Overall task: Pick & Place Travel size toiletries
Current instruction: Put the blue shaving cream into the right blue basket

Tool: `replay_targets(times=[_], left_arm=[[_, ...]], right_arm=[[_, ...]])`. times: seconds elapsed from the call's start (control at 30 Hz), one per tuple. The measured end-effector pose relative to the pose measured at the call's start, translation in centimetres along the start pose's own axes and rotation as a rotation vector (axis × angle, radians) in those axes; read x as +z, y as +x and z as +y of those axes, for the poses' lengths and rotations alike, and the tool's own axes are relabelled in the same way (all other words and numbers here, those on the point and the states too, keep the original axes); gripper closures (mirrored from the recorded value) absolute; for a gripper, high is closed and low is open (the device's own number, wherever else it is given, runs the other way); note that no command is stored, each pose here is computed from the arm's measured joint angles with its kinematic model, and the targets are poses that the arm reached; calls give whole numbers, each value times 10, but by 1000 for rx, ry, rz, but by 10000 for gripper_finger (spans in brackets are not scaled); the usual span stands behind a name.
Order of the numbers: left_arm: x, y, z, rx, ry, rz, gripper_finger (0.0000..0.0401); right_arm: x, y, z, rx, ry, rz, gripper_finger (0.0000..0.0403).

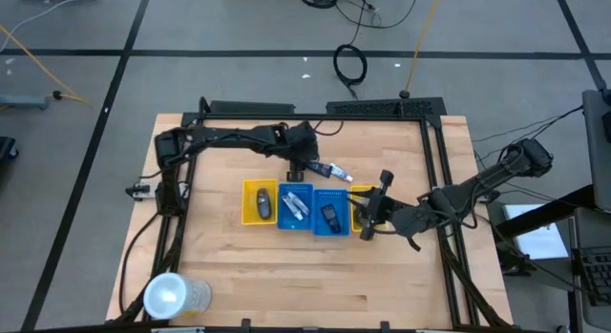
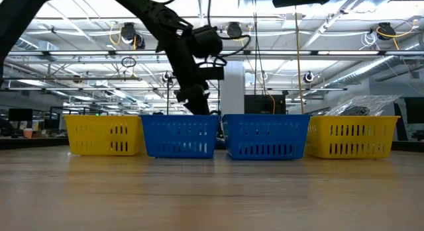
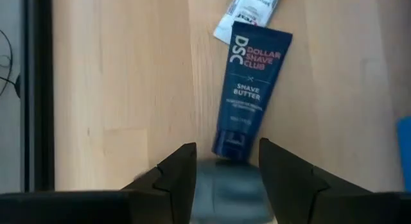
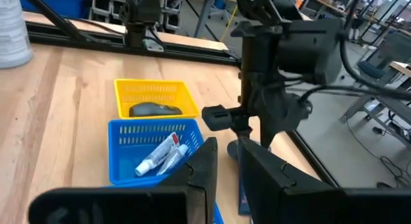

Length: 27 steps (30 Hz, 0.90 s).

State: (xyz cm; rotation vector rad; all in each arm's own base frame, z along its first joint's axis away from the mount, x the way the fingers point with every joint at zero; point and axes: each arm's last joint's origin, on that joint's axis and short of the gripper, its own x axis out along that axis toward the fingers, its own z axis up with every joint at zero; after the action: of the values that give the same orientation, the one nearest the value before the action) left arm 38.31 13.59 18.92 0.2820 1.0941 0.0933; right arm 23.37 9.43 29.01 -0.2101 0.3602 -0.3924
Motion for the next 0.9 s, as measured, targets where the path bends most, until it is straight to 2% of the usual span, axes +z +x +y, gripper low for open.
replay_targets(times=[0.2, 0.43, 0.6, 0.9], left_arm=[[4, 21, 1, -55, 46, 106, 237], [1, 40, -1, -80, 96, 145, 236], [0, 40, 1, -90, 100, 141, 241], [-2, 40, 5, -126, 85, 117, 279]], right_arm=[[-1, 0, 0, 1, -6, 4, 348], [-1, 0, 0, 9, -16, 5, 348], [-1, 0, 1, 22, -17, 7, 348], [-1, 0, 1, 22, -17, 7, 348]])
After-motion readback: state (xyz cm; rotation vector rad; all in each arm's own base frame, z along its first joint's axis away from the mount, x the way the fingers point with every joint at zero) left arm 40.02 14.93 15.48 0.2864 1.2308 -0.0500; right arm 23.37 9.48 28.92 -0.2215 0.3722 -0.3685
